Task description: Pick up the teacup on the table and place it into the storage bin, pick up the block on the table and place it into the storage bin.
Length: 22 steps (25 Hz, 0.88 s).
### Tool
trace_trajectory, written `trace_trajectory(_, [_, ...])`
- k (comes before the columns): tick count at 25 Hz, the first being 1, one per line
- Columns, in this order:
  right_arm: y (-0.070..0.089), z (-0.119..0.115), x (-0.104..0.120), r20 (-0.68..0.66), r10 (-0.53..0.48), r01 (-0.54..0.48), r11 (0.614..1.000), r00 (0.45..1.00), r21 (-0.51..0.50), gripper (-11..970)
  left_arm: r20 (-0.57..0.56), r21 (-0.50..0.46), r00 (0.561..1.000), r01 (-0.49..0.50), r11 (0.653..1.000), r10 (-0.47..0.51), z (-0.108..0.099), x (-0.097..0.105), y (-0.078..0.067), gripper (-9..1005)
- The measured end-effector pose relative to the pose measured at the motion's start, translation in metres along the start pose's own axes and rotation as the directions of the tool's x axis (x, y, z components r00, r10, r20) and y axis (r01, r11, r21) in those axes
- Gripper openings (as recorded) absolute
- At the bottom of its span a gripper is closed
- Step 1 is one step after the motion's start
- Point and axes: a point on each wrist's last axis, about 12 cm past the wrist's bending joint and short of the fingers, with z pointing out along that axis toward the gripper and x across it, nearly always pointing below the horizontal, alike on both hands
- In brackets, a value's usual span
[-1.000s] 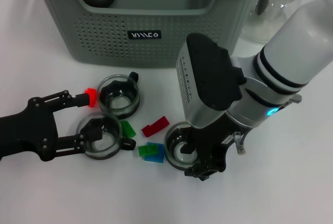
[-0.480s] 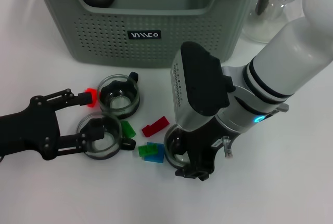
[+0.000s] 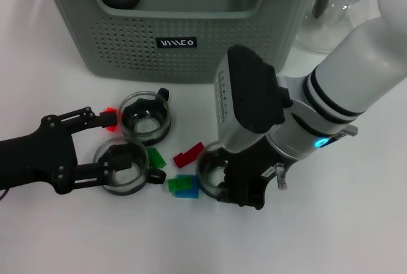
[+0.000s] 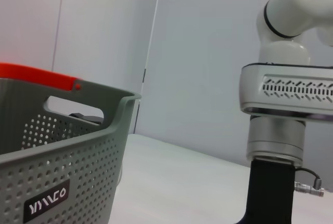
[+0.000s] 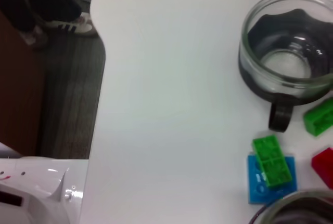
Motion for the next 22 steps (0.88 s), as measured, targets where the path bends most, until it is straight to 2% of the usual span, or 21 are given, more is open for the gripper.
trace_trajectory(5, [-0.003,-0.013,0.003,0.019,0.040,-0.039,0.999,0.999,-0.020,58,0.002,0.001,1.000,-0.002,1.000,0.002,0.000,-0.001,0.000,809])
trace_trajectory(9, [-0.004,-0.032,0.004,0.045,0.074,-0.071,0.996,0.996,-0.060,58,0.001,0.001,1.000,-0.004,1.000,0.004,0.001,-0.001,0.001,808])
trace_trajectory(10, [-0.004,-0.049,0.005,0.088,0.100,-0.091,0.990,0.991,-0.104,57,0.001,0.001,1.000,-0.005,1.000,0.005,0.001,-0.001,0.001,808])
trace_trajectory(12, [-0.004,-0.061,0.005,0.130,0.118,-0.101,0.986,0.984,-0.132,57,0.001,0.001,1.000,-0.005,1.000,0.005,0.002,-0.002,0.002,808])
trace_trajectory(14, [-0.004,-0.088,0.005,0.228,0.144,-0.108,0.980,0.963,-0.166,57,0.001,0.001,1.000,-0.004,1.000,0.004,0.002,-0.001,0.002,807])
trace_trajectory(19, [-0.011,-0.154,0.011,0.453,0.224,-0.240,0.971,0.863,-0.023,58,0.007,0.004,1.000,0.000,1.000,0.000,0.004,-0.001,0.002,807])
trace_trajectory(20, [-0.011,-0.175,0.011,0.537,0.215,-0.268,0.963,0.816,0.022,58,0.007,0.003,1.000,0.000,1.000,0.000,0.004,-0.001,0.002,808])
trace_trajectory(21, [-0.011,-0.175,0.011,0.537,0.215,-0.268,0.963,0.816,0.022,58,0.007,0.003,1.000,0.000,1.000,0.000,0.004,-0.001,0.002,808])
trace_trajectory(22, [-0.011,-0.185,0.010,0.581,0.200,-0.277,0.960,0.789,0.046,58,0.008,0.002,1.000,0.000,1.000,-0.001,0.004,-0.001,0.002,808])
